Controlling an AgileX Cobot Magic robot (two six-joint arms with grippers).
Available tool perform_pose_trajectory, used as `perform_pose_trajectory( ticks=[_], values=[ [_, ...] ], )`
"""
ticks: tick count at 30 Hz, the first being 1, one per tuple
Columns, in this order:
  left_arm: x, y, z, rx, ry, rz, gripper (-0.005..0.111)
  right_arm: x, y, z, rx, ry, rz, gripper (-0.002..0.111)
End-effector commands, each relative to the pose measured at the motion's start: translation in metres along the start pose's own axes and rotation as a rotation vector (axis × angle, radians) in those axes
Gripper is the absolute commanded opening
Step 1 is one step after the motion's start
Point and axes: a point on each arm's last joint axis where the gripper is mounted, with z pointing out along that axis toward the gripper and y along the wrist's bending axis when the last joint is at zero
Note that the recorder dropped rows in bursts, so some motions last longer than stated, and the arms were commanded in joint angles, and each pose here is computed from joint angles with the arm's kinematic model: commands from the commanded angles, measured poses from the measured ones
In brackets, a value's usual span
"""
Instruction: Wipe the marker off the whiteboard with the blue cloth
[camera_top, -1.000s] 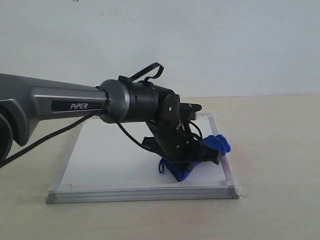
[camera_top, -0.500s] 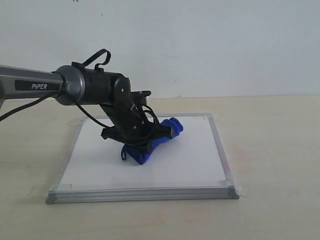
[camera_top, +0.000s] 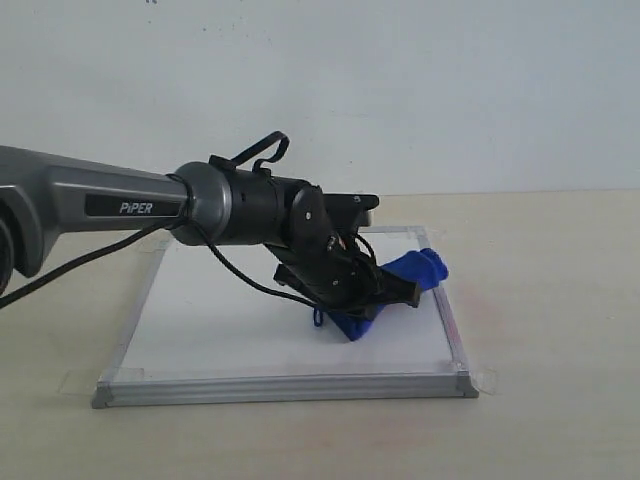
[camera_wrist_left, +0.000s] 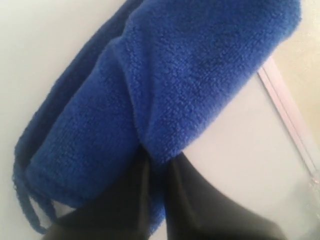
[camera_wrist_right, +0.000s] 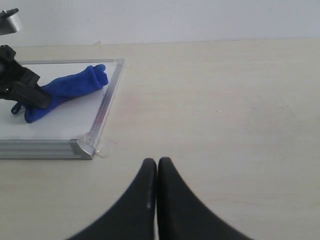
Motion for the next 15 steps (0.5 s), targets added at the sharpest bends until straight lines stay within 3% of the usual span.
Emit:
perform_pose_trajectory(
  ticks=[1,7,9,12,15],
  values=[
    [-0.003,0.03,0.001,-0.079,0.005,0.01,0.004,-0.001,0.0,0.0,0.002,-0.013,-0.001,0.0],
    [-0.008,0.088,-0.008,-0.153,0.033,-0.123,0.004,-0.001,0.0,0.0,0.002,-0.013,-0.001,0.0],
    [-0.008,0.097,-0.01,-0.162,0.042,-0.181,0.004,-0.001,0.0,0.0,0.002,-0.013,-0.001,0.0],
    [-0.006,0.094,-0.009,-0.126,0.061,-0.221,0.004,-0.001,0.0,0.0,0.002,-0.013,-0.001,0.0],
    [-0.003,0.072,-0.006,-0.047,0.081,-0.164,0.004,-0.001,0.0,0.0,0.002,-0.013,-0.001,0.0]
  ],
)
